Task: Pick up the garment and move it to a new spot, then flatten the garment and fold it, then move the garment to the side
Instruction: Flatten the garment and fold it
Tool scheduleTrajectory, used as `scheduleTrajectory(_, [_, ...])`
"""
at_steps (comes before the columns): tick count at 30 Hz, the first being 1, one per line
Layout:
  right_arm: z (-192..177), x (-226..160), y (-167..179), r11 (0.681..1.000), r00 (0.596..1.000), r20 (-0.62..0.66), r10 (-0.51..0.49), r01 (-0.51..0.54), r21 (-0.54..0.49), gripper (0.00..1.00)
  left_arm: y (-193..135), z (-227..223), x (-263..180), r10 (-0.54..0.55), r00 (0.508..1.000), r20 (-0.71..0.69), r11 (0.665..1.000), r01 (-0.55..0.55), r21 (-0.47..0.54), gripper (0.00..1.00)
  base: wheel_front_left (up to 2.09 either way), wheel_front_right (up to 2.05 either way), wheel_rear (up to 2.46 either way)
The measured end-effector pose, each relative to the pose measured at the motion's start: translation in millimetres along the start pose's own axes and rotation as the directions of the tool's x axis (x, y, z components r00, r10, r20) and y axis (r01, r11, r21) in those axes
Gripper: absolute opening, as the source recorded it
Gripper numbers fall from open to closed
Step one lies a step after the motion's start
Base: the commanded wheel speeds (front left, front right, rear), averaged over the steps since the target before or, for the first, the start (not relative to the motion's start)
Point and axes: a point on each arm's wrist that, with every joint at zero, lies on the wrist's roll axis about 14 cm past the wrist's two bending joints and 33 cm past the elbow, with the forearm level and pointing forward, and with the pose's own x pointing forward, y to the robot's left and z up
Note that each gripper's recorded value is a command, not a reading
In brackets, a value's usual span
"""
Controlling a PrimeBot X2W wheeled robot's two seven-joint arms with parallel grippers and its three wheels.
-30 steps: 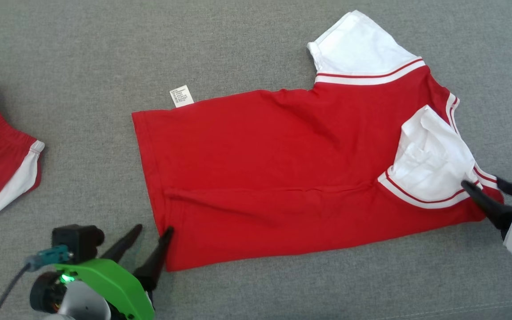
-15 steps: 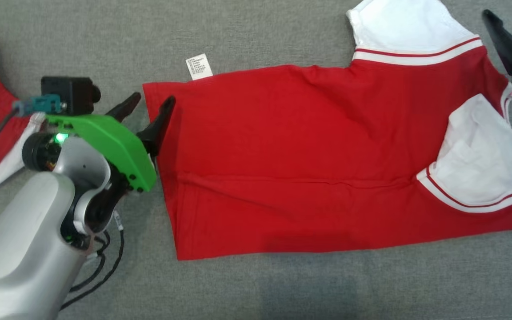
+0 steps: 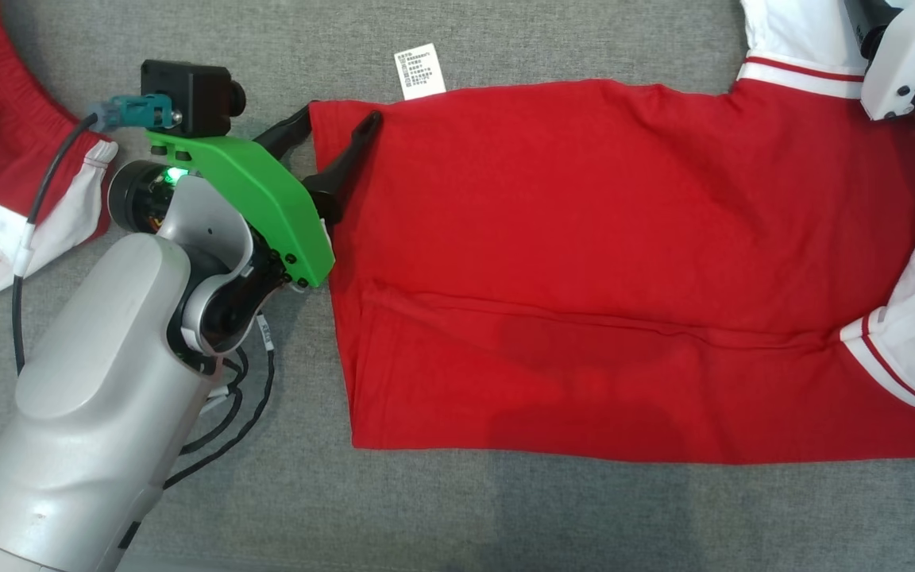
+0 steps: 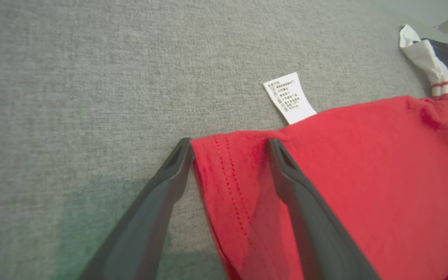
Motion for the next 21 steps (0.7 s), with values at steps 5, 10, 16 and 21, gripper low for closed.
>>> scheduleTrajectory(5, [-0.6,12.2,-2.2,1.000,1.000,-0.006,-0.010,0.010,-0.013,1.00,1.6,-3.9,1.5,-0.012,1.000,-0.014,1.000,0.012,-0.003,1.00,0.00,0.00,0.00])
scheduleTrajectory(10, [-1.6,14.9,1.8,1.000,1.000,-0.017,-0.001,0.001,-0.009,0.00,-0.7,-5.7,2.8,-0.029,0.999,-0.027,1.000,0.029,0.001,0.36,0.00,0.00,0.00])
scheduleTrajectory(16, [12.6,5.4,7.7,1.000,0.997,0.071,0.022,-0.022,0.005,0.00,-4.0,-3.5,1.7,-0.034,0.999,0.004,0.999,0.034,0.018,0.00,0.00,0.00,0.00])
scheduleTrajectory(21, [42.1,-19.3,5.5,0.999,0.980,0.195,0.037,-0.040,0.014,0.00,-11.4,7.3,-10.1,-0.041,0.995,0.086,0.999,0.038,0.033,0.00,0.00,0.00,0.00])
